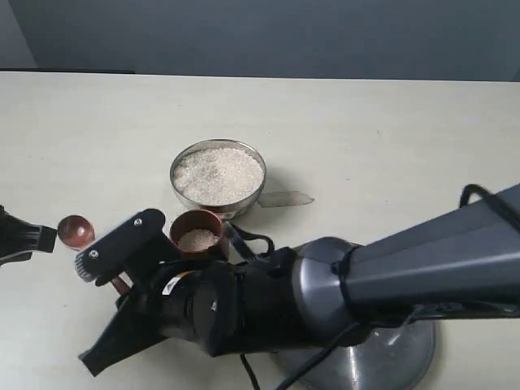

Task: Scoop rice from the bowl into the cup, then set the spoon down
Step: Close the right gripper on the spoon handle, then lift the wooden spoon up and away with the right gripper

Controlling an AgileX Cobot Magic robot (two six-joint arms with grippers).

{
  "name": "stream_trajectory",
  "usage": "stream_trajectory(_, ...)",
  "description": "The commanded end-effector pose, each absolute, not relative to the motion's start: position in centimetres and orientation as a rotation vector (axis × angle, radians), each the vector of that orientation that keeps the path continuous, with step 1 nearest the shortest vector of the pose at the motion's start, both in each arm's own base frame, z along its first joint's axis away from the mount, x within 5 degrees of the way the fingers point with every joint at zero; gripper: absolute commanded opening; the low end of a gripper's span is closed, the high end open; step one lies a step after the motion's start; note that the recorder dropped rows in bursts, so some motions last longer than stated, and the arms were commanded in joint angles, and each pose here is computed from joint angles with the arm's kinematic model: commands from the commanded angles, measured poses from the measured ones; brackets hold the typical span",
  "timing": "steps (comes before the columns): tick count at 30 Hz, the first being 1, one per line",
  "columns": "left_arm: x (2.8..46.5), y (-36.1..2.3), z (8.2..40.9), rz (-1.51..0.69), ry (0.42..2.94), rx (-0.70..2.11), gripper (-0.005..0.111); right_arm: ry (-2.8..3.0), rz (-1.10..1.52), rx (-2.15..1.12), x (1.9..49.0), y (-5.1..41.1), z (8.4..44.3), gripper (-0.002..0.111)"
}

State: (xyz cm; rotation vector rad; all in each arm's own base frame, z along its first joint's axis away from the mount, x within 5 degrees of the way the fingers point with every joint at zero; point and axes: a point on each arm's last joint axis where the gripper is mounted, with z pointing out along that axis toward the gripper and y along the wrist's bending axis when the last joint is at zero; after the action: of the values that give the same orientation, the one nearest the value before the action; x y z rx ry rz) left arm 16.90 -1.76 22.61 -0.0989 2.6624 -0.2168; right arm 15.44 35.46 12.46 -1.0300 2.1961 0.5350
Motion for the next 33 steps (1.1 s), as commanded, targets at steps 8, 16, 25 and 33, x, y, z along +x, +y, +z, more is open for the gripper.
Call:
stream_trajectory(8, 16.8, -1.9, 23.1, -0.231, 2.638, -0.103, 0.000, 2.080, 0.623, -0.835, 17.7, 33.5, 20.0, -0.001)
stream_trajectory(16, 16.0, -1.7, 24.8, -0.218, 2.508, -0.084, 0.000, 2.059, 0.579, -0.773, 21.1, 30.7, 22.0, -0.001)
stream_trajectory(25, 15.7, -1.7, 24.1, -0.213, 2.524, -0.086, 0.000, 2.035, 0.431, -0.711, 22.9, 28.1, 23.8, -0.001)
stream_trajectory(33, 15.8, -1.6, 24.3, -0.213, 2.496, -0.090, 0.000, 1.951, -0.388, -0.743, 23.2, 21.9, 25.0, -0.001)
